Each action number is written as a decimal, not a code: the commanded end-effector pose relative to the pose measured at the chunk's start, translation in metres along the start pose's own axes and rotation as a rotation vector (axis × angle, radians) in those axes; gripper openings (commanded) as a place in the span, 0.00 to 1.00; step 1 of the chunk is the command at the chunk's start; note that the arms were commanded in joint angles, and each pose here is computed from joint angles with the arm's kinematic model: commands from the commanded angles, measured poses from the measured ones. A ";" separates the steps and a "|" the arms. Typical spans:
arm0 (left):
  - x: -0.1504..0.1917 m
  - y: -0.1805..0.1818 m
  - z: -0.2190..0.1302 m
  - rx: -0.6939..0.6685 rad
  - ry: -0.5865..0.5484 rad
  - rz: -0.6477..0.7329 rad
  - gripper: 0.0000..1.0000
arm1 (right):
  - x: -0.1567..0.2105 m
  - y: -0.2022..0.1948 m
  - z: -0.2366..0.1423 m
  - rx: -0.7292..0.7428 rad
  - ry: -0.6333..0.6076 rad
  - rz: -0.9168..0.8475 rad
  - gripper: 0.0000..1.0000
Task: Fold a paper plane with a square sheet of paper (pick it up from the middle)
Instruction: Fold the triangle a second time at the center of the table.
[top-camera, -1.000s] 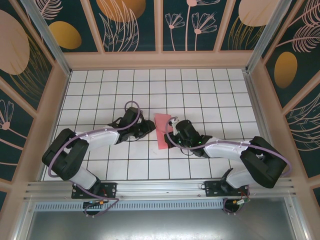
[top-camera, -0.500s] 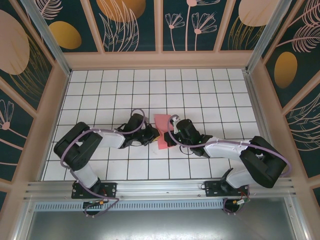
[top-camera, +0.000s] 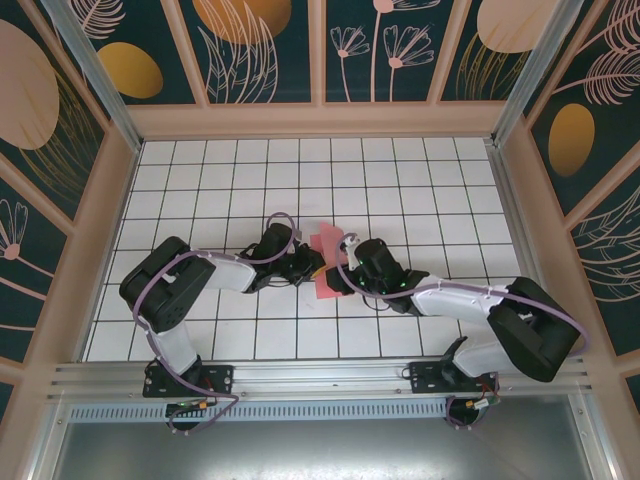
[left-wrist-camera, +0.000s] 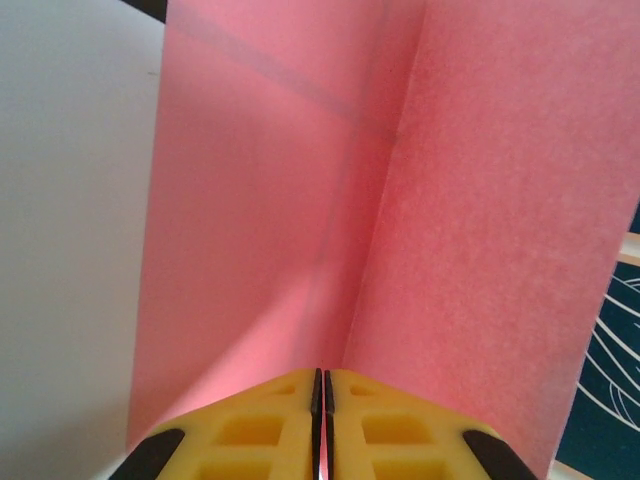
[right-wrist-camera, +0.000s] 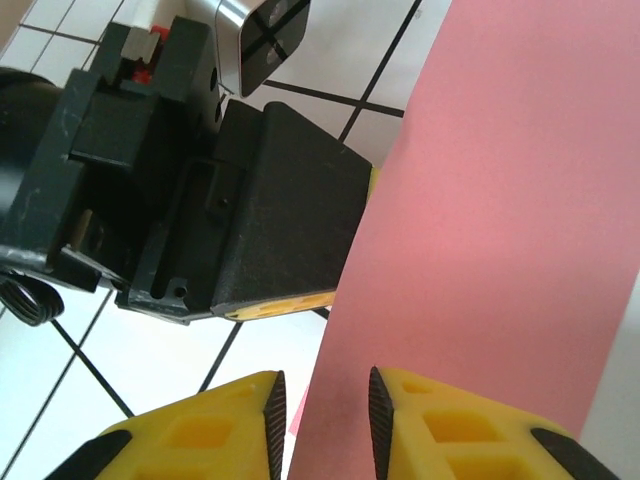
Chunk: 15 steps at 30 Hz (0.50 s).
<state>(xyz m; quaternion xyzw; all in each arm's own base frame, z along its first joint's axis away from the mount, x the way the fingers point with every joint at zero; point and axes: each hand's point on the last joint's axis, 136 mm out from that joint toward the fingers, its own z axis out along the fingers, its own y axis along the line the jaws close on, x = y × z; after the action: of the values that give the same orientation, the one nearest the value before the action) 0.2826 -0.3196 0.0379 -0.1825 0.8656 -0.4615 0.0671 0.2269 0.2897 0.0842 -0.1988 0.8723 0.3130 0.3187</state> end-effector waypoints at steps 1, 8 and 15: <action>-0.001 -0.011 0.003 0.034 0.007 0.002 0.12 | 0.007 -0.003 -0.002 0.067 -0.012 -0.131 0.34; -0.001 -0.013 0.003 0.034 0.013 0.008 0.12 | 0.014 -0.013 0.006 0.250 -0.009 -0.326 0.39; 0.000 -0.014 0.005 0.031 0.021 0.014 0.12 | 0.020 -0.013 0.004 0.291 -0.014 -0.421 0.39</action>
<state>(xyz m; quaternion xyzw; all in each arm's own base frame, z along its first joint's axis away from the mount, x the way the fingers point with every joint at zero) 0.2852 -0.3230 0.0430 -0.1797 0.8627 -0.4678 0.0676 0.2167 0.2848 0.0604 -0.3121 0.8552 0.1493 0.3858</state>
